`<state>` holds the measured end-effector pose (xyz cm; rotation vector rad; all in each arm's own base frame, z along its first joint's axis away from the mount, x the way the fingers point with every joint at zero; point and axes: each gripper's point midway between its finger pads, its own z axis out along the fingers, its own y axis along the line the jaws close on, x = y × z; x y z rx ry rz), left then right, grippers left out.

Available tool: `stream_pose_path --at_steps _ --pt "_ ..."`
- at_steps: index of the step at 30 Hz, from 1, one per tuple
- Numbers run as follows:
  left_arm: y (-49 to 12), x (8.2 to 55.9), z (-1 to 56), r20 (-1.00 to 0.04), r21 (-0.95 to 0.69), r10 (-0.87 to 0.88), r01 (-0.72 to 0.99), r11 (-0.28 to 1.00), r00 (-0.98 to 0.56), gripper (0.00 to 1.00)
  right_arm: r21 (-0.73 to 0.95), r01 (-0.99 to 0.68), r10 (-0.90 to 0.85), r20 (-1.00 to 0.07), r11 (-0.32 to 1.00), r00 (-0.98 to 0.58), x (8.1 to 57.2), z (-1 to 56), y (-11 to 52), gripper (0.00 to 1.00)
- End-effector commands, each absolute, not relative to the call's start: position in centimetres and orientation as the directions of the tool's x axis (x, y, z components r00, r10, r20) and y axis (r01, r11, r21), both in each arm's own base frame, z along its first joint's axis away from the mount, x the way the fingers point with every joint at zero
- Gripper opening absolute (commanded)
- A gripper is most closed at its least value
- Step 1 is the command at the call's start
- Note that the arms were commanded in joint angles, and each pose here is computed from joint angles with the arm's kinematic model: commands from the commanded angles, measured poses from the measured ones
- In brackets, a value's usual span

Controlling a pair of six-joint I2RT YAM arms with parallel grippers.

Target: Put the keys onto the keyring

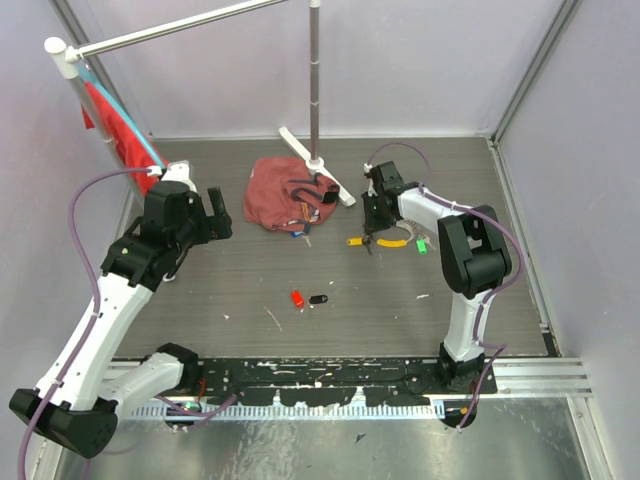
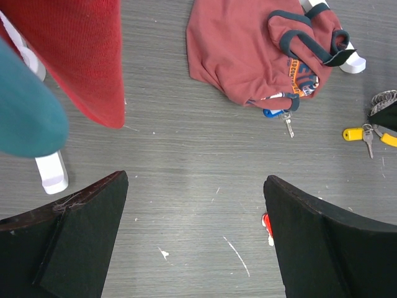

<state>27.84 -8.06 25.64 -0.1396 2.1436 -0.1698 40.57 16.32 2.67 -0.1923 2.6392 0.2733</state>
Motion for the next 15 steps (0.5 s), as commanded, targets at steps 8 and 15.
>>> stream_pose_path --at_steps 8,15 --pt "-8.3 27.7 26.2 -0.824 -0.202 -0.185 -0.028 0.979 -0.536 0.98 0.165 -0.201 -0.082 -0.540 0.966 -0.837 41.9 5.2 16.8 0.01" --pt "-9.9 27.9 26.6 -0.824 -0.287 -0.234 0.025 0.957 -0.516 0.98 0.175 -0.203 -0.065 -0.583 0.963 -0.810 40.6 8.3 16.4 0.00"
